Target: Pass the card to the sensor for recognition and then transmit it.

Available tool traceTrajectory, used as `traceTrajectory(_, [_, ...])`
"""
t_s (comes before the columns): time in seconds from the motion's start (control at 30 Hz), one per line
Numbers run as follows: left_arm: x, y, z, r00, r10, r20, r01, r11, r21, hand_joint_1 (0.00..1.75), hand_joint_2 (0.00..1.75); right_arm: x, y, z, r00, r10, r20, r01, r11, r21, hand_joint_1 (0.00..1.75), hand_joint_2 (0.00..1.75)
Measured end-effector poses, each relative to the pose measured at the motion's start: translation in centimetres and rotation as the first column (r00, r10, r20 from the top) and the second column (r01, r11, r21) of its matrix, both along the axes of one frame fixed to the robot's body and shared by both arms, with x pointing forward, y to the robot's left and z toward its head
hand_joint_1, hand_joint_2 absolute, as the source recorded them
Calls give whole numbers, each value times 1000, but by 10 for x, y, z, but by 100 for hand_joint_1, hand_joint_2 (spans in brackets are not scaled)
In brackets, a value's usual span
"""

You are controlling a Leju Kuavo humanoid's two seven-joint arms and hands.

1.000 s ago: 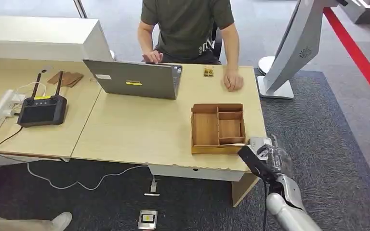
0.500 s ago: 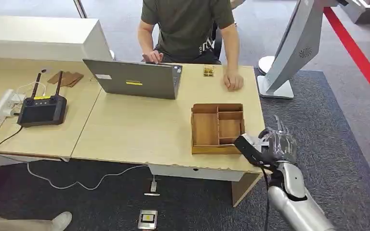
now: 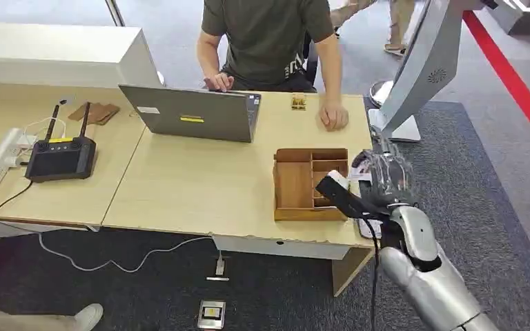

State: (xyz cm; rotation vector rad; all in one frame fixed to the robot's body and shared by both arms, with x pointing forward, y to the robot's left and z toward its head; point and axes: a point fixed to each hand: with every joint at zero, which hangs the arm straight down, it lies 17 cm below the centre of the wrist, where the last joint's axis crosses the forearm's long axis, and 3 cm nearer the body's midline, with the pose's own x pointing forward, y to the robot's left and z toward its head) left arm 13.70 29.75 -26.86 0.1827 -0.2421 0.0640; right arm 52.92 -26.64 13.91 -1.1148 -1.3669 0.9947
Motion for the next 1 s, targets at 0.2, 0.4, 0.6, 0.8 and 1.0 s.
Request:
traceTrajectory(0.2, [46, -18, 12, 986, -164, 3, 164, 986, -22, 0, 175, 44, 104, 78, 981, 191, 32, -194, 975, 111, 175, 175])
traceTrajectory(0.4, [55, -26, 15, 980, -201, 7, 201, 979, -27, 0, 175, 56, 106, 72, 986, 168, 6, -167, 977, 130, 175, 175])
traceTrajectory(0.6, [57, -31, 16, 976, -216, 4, 216, 976, -27, 0, 175, 64, 98, 64, 992, 129, -11, -126, 985, 116, 175, 175])
traceTrajectory(0.8, [56, -32, 16, 979, -205, 7, 205, 978, -22, 0, 175, 67, 95, 54, 994, 107, -32, -102, 987, 124, 175, 175])
traceTrajectory(1.0, [53, -31, 14, 980, -198, 7, 198, 980, -24, 0, 175, 66, 100, 47, 993, 105, -47, -99, 988, 117, 175, 175])
